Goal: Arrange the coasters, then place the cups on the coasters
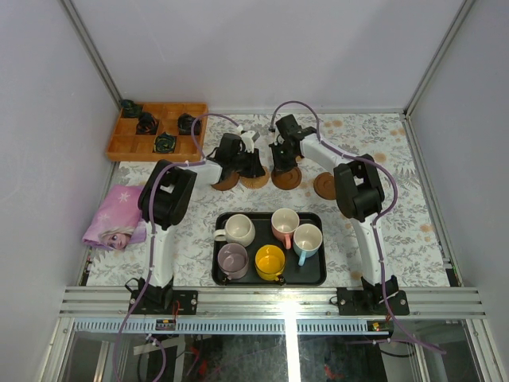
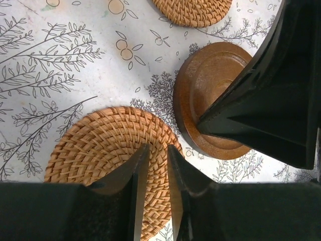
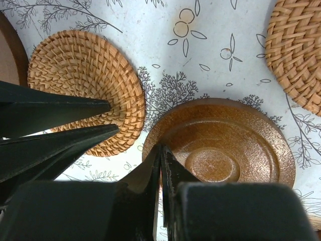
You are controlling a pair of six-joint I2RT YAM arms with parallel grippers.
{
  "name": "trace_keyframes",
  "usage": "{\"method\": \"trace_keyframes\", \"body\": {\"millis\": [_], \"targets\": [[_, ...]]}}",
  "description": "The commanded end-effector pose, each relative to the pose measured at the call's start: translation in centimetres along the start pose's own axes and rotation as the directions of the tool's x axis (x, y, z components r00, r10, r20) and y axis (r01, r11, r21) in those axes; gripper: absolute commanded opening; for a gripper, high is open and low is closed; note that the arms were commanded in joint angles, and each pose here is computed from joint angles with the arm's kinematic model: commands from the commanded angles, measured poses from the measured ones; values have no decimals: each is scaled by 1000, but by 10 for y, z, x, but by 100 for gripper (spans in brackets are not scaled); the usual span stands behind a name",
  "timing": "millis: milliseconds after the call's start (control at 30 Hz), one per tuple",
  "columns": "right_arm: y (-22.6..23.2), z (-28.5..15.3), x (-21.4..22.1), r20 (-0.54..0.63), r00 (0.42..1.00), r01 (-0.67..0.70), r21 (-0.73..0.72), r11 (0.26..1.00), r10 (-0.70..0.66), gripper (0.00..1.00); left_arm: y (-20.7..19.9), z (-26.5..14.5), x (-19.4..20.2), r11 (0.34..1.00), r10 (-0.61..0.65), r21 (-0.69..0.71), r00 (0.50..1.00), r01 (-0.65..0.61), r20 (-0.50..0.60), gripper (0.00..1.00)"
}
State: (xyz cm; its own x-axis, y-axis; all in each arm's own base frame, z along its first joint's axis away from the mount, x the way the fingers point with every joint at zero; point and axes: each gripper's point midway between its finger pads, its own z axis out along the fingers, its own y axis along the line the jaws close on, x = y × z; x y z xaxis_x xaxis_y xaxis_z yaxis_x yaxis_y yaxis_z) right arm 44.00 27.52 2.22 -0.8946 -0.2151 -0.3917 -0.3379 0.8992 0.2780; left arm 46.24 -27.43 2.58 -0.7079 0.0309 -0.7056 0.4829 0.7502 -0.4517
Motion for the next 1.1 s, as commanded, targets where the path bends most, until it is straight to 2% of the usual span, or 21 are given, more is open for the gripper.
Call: {"method": "trace_keyframes", "body": {"millis": [0, 200, 367, 500, 633, 1067], "targets": [[13, -11, -3, 4, 999, 34, 0, 999, -34, 4, 22, -9, 19, 997, -30, -79, 998, 25, -62, 23], [9, -56, -62, 185, 979, 76, 86, 993, -91, 5, 0, -29, -34, 999, 33, -45, 998, -31, 47, 28], [-19, -82, -102, 313, 949, 7, 124, 992, -46, 6, -13, -51, -70, 997, 71, -45, 989, -66, 126, 32], [-63, -75, -114, 311, 950, -85, 137, 987, 39, 5, -20, -67, -82, 997, 72, -34, 984, -67, 163, 33], [-90, -59, -115, 300, 951, -123, 160, 979, 70, 5, -23, -75, -85, 998, 65, -32, 982, -60, 175, 34], [-95, -30, -117, 306, 950, -94, 119, 988, 54, 5, -14, -83, -74, 996, 48, -80, 985, -35, 167, 35]]}}
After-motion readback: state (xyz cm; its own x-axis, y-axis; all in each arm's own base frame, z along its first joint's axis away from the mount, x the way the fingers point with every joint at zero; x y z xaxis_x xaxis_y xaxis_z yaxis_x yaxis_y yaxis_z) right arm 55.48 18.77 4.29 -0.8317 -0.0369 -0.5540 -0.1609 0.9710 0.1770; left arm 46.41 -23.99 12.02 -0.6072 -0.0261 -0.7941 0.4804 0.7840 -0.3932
